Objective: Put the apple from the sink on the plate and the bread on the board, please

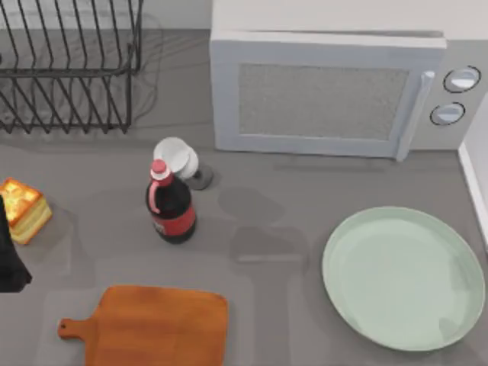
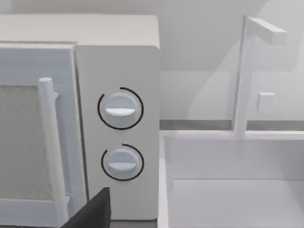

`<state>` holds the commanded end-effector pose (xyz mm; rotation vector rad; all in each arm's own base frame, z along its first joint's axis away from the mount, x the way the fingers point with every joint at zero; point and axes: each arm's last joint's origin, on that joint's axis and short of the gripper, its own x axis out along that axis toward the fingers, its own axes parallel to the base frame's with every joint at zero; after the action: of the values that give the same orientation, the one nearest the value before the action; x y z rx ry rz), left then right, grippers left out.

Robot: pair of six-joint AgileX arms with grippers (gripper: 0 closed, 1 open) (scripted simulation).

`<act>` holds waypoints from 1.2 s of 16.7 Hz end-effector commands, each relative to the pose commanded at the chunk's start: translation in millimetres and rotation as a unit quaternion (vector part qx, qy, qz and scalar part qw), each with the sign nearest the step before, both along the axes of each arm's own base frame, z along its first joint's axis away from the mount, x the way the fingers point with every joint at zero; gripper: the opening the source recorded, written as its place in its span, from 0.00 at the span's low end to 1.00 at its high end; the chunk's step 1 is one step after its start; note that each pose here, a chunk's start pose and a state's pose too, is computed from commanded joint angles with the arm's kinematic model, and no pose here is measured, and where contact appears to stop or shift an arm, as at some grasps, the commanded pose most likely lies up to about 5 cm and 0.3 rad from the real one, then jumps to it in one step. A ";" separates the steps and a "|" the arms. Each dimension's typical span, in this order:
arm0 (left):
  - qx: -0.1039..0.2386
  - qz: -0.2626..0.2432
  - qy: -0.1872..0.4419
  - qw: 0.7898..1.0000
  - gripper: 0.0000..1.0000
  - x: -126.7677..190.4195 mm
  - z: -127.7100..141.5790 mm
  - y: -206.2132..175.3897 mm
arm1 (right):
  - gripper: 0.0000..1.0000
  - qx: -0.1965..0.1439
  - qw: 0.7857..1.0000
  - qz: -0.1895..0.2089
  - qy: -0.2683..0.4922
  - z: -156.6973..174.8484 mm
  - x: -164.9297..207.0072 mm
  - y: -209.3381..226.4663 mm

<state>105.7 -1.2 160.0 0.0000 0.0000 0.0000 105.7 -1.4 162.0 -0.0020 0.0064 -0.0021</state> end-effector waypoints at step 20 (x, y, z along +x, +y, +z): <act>0.000 0.000 0.000 1.000 1.00 0.0 0.0 0.0 | 1.00 -0.027 0.807 -0.034 0.588 68.6 226.1 -93.1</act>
<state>105.7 -1.2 160.0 0.0000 0.0000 0.0000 331.8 -94.5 230.5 -0.0607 1.2653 -0.0726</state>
